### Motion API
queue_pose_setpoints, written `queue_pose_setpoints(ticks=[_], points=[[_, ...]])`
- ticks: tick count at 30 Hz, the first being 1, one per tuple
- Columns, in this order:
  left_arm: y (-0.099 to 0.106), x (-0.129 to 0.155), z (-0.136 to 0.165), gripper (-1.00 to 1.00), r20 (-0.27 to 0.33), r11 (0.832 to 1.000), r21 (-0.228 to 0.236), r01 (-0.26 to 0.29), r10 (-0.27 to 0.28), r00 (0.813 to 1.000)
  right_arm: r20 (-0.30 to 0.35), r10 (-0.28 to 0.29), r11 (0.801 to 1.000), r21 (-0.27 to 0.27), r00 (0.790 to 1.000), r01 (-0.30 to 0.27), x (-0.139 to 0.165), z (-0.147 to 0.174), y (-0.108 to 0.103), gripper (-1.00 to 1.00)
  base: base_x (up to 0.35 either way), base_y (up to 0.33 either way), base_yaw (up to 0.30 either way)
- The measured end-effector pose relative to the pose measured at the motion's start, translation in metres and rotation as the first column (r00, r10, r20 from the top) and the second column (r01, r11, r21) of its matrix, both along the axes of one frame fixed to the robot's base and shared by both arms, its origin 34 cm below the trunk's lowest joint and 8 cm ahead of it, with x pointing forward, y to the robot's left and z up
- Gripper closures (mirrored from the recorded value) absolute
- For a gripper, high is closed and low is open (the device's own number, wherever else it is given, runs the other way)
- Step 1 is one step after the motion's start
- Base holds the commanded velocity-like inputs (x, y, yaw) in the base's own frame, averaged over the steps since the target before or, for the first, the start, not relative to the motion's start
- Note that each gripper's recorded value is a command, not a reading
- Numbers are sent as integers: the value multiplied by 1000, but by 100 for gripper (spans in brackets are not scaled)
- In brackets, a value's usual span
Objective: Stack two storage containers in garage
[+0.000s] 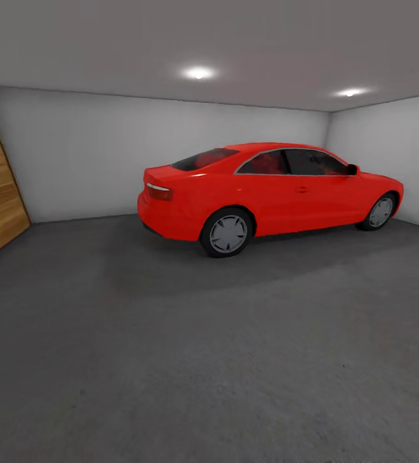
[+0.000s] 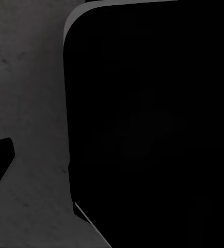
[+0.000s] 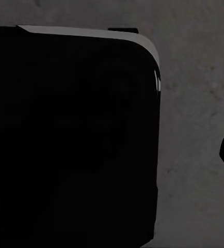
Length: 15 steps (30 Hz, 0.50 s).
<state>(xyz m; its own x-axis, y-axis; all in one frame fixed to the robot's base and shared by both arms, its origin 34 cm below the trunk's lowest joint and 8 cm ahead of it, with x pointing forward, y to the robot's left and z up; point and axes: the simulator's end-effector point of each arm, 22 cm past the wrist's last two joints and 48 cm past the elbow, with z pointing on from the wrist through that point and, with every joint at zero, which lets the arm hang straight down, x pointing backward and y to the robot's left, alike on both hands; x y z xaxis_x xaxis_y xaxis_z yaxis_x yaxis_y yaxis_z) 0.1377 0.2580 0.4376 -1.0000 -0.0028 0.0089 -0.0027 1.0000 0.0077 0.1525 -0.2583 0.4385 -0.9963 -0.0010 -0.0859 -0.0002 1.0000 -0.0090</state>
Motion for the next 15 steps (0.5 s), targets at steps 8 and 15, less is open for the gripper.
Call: queue_pose_setpoints(ticks=[8,15], points=[[0,0,0,-100,0,1000,0,0,0,1000,-1,0,1000,0,1000,0,0,0,0,-100,0,0,-242],[0,0,0,-100,0,1000,0,0,0,1000,-1,0,1000,1,1000,0,0,0,1,-100,0,0,-242]])
